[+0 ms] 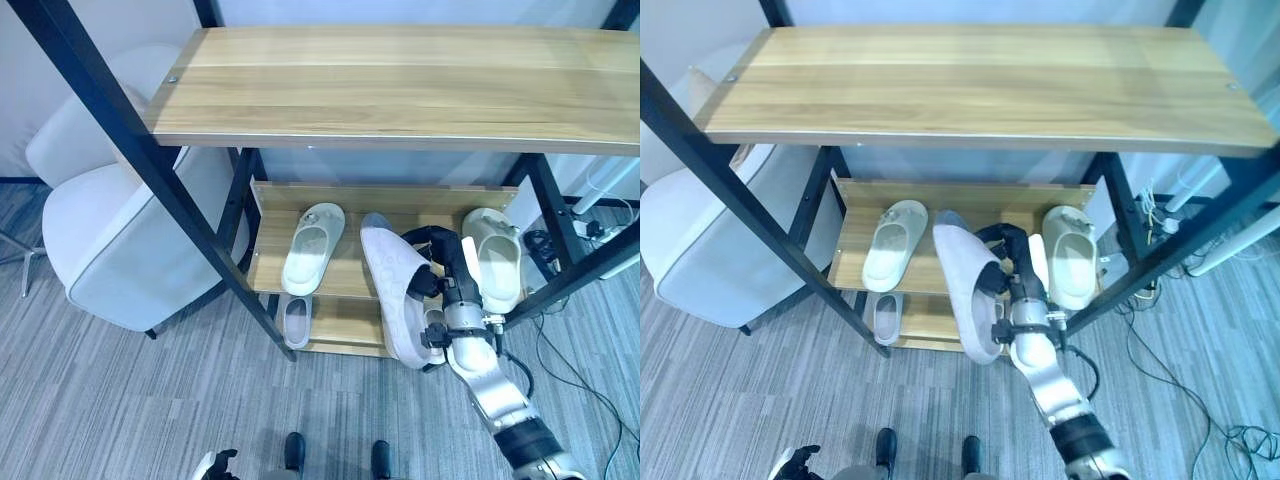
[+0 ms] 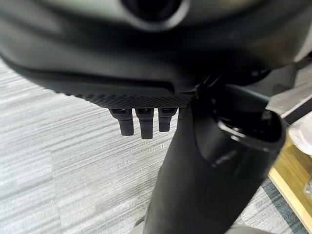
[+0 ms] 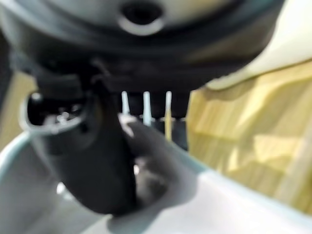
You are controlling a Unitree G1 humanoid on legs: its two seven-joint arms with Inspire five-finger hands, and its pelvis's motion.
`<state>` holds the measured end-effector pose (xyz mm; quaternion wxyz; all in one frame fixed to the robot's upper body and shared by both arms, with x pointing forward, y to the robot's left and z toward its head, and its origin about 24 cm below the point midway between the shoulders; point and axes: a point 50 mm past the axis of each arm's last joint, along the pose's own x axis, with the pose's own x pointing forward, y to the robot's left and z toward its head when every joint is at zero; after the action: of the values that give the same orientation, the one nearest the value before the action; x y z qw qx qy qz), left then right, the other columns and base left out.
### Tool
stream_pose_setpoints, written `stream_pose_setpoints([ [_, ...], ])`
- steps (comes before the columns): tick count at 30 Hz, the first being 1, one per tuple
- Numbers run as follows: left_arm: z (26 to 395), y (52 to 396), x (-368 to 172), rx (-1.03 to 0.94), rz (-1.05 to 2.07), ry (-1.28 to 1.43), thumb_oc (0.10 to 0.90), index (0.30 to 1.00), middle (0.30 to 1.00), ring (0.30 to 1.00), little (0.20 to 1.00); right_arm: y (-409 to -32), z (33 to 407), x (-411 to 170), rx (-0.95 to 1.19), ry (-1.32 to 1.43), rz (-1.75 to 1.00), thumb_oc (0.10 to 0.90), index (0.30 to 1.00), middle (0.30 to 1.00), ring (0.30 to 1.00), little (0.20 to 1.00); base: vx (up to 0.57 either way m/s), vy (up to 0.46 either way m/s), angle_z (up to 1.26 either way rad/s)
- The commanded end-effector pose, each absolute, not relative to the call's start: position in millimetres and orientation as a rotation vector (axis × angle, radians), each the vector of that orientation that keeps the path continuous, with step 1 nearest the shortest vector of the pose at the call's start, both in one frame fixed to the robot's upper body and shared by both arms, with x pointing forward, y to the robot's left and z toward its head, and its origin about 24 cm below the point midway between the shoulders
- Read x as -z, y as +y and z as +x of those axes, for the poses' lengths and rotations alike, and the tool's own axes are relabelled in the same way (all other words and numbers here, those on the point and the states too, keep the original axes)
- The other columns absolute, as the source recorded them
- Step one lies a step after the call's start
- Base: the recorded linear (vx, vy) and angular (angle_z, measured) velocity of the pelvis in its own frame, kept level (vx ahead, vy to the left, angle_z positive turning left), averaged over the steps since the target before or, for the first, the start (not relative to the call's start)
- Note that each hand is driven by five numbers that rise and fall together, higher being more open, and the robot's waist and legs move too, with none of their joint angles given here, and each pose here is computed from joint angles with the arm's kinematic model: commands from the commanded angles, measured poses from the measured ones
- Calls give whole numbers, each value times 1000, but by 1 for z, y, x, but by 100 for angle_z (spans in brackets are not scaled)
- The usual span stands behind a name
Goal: Arrange the slippers neatly on the shoe rack.
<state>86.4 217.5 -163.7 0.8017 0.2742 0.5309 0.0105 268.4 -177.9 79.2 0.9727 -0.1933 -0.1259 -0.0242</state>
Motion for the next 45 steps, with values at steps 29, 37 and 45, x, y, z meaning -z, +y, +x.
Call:
stream_pose_setpoints([
  [29,81,208,167,-48,409,1147,800,900,900,900,900,-144,212,-12,-315,60,184,400,300,300,300,300,-17,-7,-1],
  [37,168,208,127,-126,285,763,800,900,900,900,900,-132,228,-31,-416,-26,69,400,300,300,300,300,-216,-36,24],
  [45,224,191,74,-162,10,428,800,900,900,900,900,-119,279,-98,-362,-303,88,400,300,300,300,300,-140,2,7],
])
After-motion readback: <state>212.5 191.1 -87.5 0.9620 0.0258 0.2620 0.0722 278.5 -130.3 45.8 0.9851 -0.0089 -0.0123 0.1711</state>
